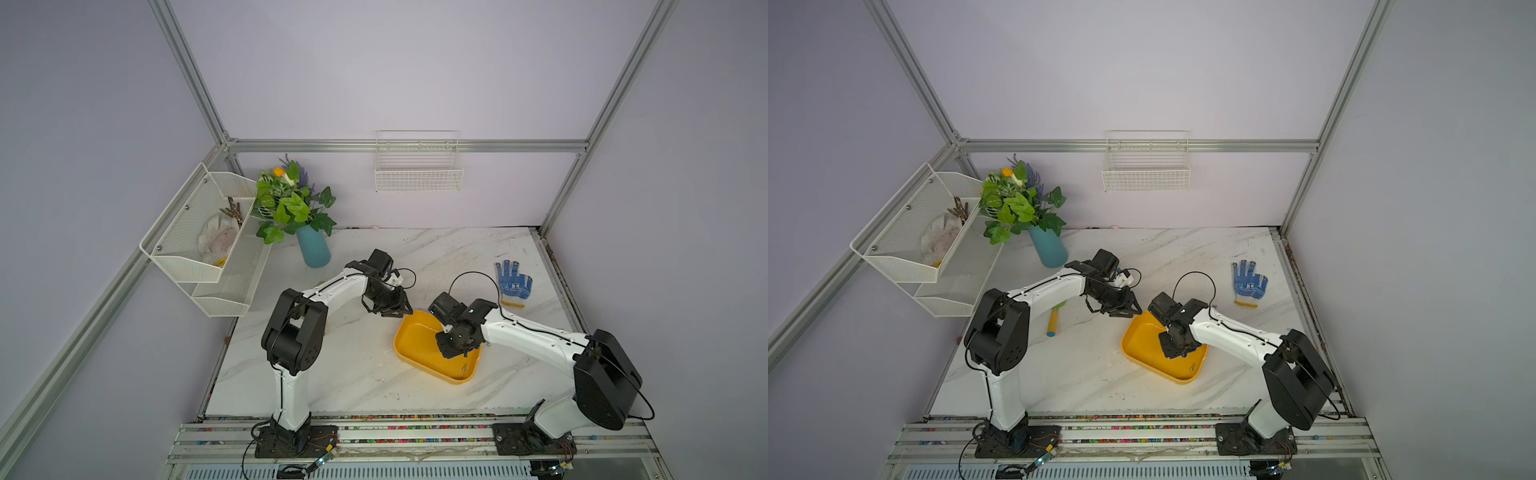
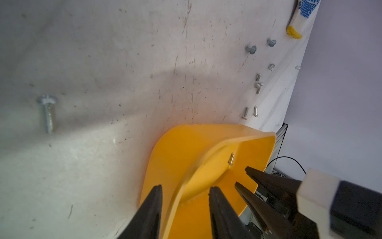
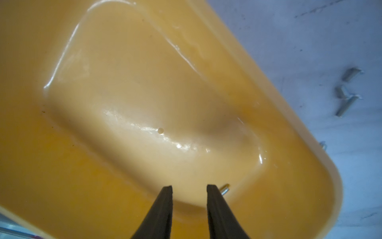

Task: Take out the screws from the storage box
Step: Adjust the storage box at the center of the board.

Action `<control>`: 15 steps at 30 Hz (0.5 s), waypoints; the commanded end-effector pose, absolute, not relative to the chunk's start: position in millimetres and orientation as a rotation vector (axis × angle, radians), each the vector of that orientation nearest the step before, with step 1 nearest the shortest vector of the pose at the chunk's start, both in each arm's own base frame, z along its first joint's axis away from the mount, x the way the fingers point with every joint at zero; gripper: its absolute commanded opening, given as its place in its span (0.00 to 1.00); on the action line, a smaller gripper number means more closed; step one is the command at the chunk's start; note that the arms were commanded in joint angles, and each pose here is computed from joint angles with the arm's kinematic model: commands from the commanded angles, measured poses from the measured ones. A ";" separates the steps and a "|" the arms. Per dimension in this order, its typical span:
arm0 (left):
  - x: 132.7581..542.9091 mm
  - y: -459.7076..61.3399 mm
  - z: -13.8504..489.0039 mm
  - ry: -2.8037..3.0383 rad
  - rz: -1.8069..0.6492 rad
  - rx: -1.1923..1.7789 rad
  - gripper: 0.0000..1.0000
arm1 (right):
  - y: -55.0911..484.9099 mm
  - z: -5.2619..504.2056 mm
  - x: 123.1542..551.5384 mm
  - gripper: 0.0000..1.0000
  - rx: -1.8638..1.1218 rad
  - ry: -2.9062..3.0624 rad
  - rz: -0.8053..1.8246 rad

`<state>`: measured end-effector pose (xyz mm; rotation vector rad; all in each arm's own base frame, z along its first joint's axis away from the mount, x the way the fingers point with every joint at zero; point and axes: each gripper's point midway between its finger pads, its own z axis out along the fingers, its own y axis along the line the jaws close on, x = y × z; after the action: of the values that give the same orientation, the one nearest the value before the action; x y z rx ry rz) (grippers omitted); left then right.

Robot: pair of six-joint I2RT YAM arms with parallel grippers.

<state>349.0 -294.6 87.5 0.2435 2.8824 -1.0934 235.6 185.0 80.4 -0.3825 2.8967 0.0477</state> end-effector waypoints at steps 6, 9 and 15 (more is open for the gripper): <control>374.4 -298.8 112.8 2.800 -1.064 0.303 0.43 | 151.9 92.0 262.0 0.37 -0.271 2.829 -0.005; 374.1 -304.9 105.6 2.821 -1.111 0.321 0.43 | 149.2 83.0 268.2 0.37 -0.261 2.842 0.006; 368.1 -299.6 90.1 2.870 -1.077 0.351 0.43 | 149.4 75.4 285.1 0.38 -0.297 2.844 -0.034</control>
<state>360.0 -297.0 81.8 0.2978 2.8870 -1.0724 270.4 145.9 75.5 -0.2688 2.8748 -0.0304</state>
